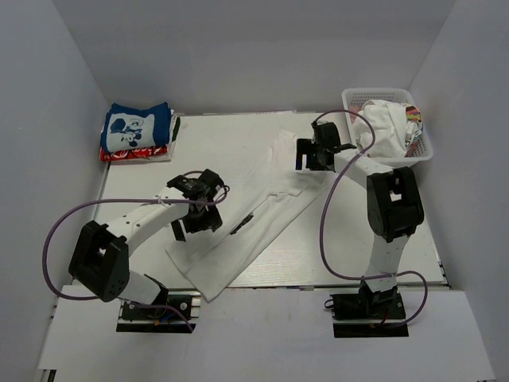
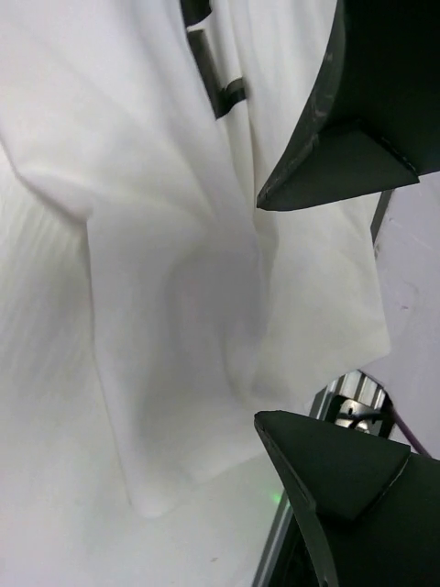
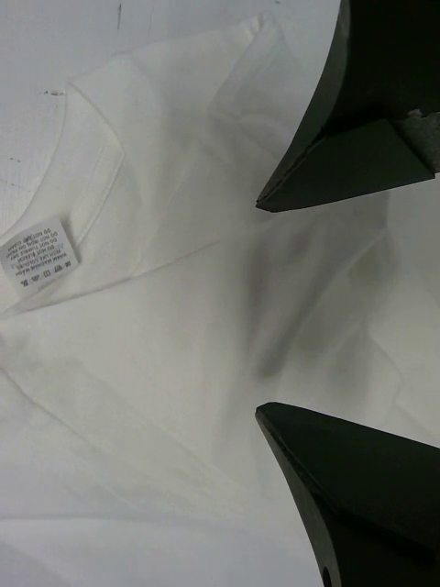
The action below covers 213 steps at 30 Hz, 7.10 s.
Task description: Fold and stack the t-shirts
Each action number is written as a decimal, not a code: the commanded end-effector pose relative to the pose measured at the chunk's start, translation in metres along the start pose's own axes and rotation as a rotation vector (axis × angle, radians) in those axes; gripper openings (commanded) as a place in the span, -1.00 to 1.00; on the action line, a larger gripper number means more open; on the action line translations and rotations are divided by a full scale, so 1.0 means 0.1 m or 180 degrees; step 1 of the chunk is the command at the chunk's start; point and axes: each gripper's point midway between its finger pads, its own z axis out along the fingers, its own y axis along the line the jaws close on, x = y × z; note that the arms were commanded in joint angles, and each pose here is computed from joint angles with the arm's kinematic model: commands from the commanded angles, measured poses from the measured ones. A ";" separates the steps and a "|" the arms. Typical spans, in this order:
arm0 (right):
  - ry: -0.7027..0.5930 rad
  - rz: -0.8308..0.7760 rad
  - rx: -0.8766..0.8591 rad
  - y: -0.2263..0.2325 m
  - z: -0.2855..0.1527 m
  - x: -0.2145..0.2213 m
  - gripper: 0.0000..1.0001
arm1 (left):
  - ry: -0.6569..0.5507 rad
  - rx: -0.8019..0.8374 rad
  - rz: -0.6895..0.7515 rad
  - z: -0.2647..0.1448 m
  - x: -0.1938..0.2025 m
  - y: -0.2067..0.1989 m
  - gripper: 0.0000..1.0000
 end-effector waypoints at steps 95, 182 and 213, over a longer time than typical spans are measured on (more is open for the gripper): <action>0.1085 -0.1972 -0.0543 1.11 -2.01 3.40 -0.28 | 0.0698 0.1713 0.0854 0.28 1.38 -0.41 -0.97; 0.0050 -0.0201 -0.0919 0.68 -1.20 1.36 0.80 | -0.0506 0.1538 0.0838 0.23 -0.72 -1.51 0.87; 0.0411 0.1408 -0.0607 0.59 -0.89 1.89 -1.00 | -0.0027 0.1566 0.0890 0.69 -0.33 -1.48 -1.00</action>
